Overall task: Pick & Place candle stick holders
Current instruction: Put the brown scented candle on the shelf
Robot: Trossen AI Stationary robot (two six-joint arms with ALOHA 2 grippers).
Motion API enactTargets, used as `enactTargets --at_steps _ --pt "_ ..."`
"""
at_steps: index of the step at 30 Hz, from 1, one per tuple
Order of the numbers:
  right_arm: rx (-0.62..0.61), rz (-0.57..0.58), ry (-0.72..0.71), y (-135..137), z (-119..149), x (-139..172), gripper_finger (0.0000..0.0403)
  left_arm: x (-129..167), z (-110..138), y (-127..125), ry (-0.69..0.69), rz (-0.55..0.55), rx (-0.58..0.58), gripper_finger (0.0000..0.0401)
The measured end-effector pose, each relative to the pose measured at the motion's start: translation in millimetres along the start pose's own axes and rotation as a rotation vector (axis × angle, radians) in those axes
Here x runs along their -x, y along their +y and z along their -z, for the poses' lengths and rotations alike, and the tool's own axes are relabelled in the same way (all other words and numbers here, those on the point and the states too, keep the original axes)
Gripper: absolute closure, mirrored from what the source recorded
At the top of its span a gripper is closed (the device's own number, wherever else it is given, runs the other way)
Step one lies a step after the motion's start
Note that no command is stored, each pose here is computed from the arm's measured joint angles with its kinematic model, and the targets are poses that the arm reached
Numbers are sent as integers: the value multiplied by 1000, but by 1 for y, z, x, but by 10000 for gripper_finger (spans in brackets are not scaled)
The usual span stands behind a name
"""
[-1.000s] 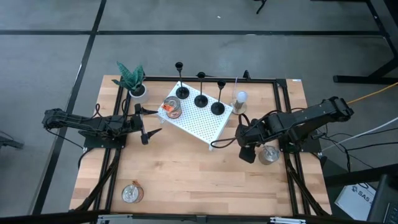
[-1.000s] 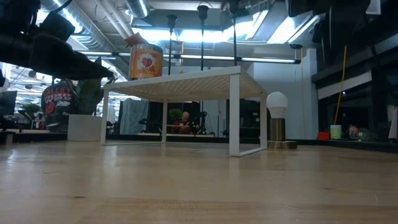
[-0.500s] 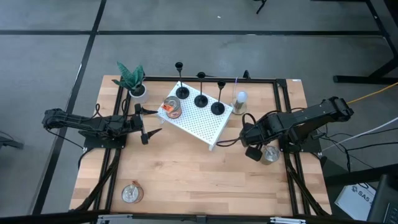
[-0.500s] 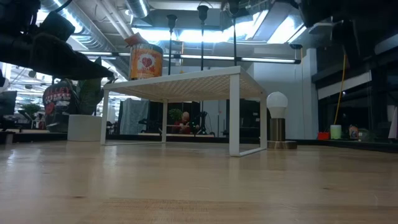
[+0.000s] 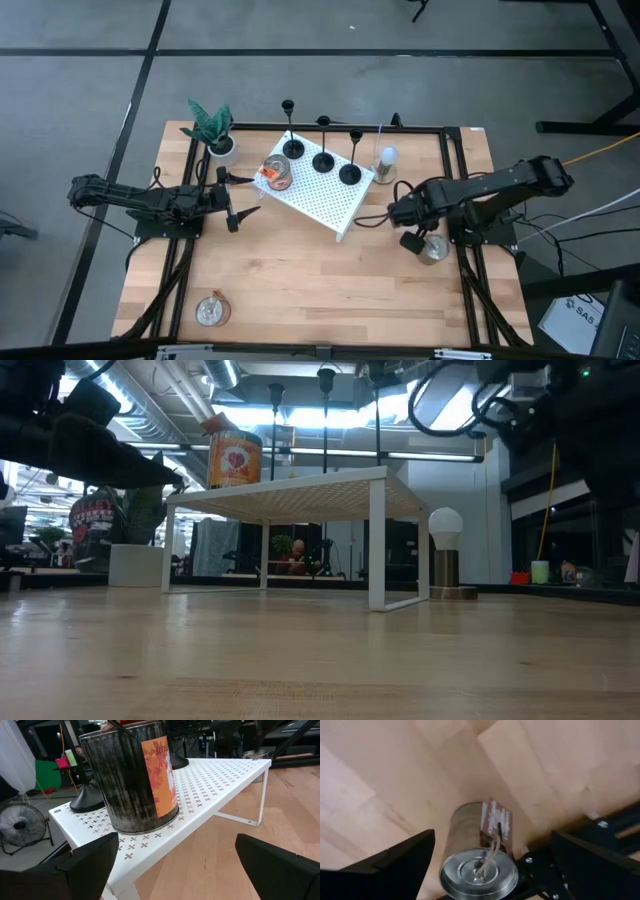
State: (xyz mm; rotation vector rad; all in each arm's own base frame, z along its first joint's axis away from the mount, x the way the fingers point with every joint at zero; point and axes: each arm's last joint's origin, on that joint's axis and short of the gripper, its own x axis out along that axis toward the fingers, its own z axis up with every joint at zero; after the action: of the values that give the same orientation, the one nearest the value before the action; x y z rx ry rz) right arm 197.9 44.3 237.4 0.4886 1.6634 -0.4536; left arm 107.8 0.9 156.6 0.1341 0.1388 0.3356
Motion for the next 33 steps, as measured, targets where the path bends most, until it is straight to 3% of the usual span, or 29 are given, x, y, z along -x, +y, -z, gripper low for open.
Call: enactTargets --at_steps 17,33 --pt "-38 -153 -82 -36 31 -20 3 0 0 0 0 0 0 1" --pt "40 -162 -130 -30 46 -18 3 0 0 0 0 0 0 1"
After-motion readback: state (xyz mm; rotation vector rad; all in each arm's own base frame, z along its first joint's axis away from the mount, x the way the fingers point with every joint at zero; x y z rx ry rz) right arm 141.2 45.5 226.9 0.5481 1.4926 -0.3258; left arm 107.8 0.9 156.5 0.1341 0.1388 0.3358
